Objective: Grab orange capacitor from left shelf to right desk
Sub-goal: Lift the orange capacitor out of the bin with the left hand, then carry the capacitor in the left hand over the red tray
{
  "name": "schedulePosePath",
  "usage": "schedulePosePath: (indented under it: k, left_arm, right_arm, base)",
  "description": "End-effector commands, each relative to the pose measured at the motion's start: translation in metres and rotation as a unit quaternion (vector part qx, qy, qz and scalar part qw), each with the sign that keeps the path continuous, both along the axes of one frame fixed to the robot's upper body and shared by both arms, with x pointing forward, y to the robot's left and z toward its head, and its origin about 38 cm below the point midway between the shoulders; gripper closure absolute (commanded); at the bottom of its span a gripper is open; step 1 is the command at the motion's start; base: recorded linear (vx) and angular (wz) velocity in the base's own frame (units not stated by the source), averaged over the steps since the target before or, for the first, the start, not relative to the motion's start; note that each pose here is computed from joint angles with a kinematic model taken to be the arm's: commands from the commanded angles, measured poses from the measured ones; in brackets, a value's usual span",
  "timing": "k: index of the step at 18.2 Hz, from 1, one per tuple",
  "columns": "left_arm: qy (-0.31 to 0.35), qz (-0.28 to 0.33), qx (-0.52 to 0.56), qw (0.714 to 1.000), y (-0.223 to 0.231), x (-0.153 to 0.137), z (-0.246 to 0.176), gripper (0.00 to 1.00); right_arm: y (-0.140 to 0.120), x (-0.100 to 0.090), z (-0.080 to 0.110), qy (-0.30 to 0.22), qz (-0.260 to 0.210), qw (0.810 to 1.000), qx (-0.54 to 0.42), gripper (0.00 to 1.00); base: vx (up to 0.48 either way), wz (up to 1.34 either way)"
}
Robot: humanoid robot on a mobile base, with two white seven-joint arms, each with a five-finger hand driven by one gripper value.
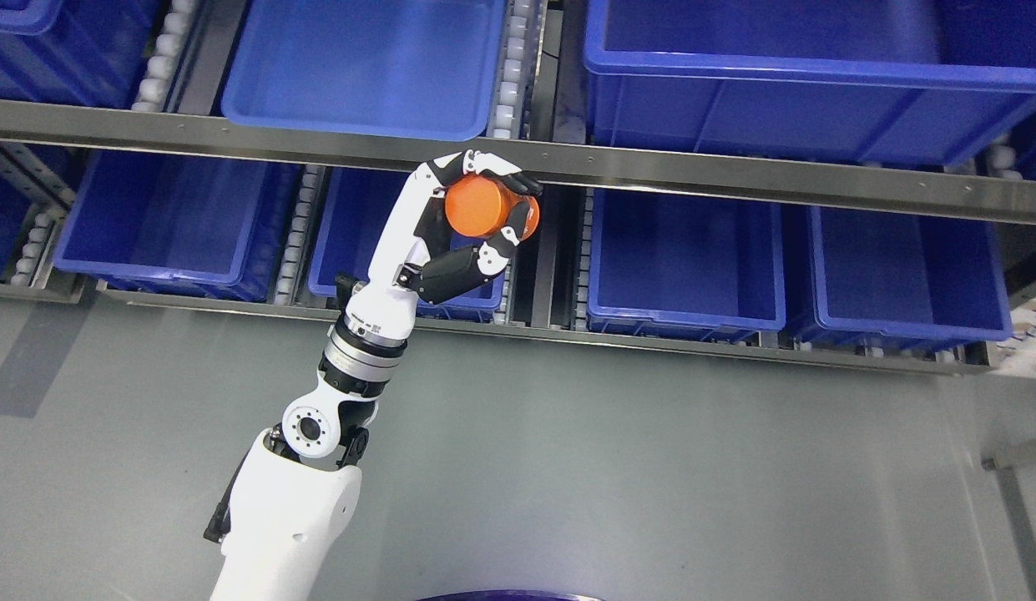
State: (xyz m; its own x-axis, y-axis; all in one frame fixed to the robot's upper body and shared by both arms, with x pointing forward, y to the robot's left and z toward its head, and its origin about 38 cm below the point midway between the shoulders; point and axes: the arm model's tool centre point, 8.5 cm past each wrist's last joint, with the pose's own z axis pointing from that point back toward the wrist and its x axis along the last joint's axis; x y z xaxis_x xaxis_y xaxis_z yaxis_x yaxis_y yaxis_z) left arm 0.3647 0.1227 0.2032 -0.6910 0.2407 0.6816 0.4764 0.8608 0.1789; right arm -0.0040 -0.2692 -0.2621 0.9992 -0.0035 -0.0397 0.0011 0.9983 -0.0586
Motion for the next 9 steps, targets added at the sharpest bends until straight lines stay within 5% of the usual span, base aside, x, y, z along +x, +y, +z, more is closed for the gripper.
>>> schedulePosePath:
  k: [1, 9]
  left_arm:
    - [0.002, -0.01, 0.01, 1.0, -0.0027, -0.0016, -0.0025, 0.98]
    - [0.011, -0.021, 0.014, 1.0, -0.011, -0.0011, -0.0066, 0.97]
  right_arm:
    - [-0.011, -0.0139, 0.0008, 0.005, -0.006, 1.0, -0.007, 0.0]
    - [-0.0112, -0.0139, 0.0008, 0.005, -0.006, 1.0, -0.008, 0.0]
  base:
    - [-0.023, -0.49]
    - [-0.002, -0.49]
